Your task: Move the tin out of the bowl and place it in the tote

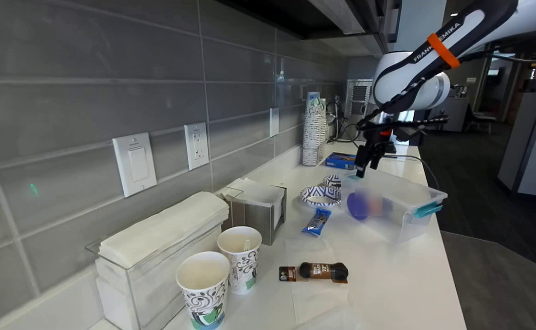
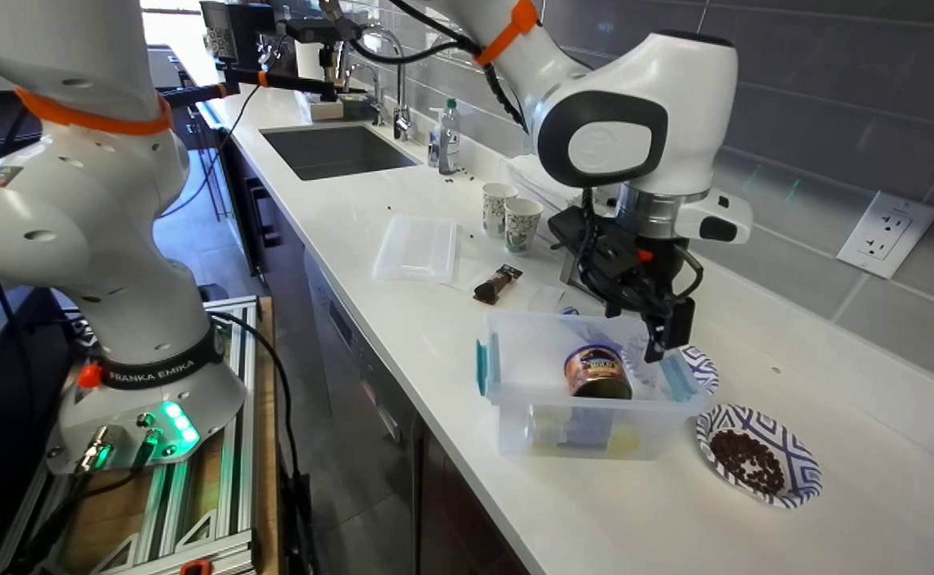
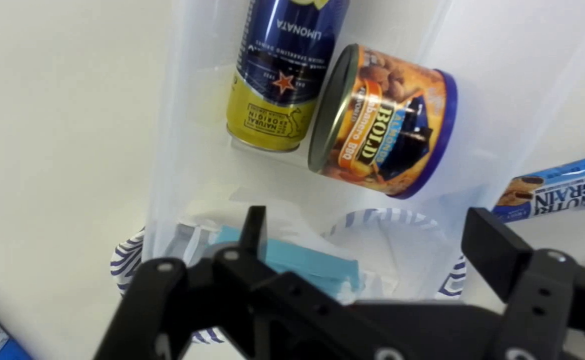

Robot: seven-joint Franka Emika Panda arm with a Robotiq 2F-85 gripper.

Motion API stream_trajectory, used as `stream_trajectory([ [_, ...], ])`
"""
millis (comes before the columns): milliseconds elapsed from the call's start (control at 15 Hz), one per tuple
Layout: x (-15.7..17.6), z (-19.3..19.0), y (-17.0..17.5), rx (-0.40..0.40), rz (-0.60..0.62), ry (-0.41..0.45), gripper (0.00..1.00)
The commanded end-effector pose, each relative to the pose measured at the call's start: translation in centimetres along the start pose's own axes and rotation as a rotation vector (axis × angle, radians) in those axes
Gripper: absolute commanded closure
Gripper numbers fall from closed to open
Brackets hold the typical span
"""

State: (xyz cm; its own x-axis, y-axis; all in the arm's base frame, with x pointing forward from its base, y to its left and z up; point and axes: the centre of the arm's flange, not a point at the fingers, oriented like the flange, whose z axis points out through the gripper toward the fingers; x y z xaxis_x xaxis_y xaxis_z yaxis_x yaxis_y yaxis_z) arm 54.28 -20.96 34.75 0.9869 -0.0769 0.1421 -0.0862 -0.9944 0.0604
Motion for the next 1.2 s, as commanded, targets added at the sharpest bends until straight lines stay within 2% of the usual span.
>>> stream_trajectory([
  [0, -1.4, -4.8, -2.3, 0.015, -0.033, -0.049, 0.0],
  [467, -2.0, -11.4, -7.1, 0.051, -0.162, -0.073, 0.0],
  [600, -2.0, -12.0, -7.6, 0.055, -0.262, -0.062, 0.0],
  [667, -1.5, -11.5, -7.4, 0.05, -0.184, -0.051, 0.0],
  [800, -1.5, -12.0, -7.8, 0.051, -0.231, -0.043, 0.0],
  [1133, -1.5, -12.0, -7.8, 0.052, -0.247, -0.043, 0.0],
])
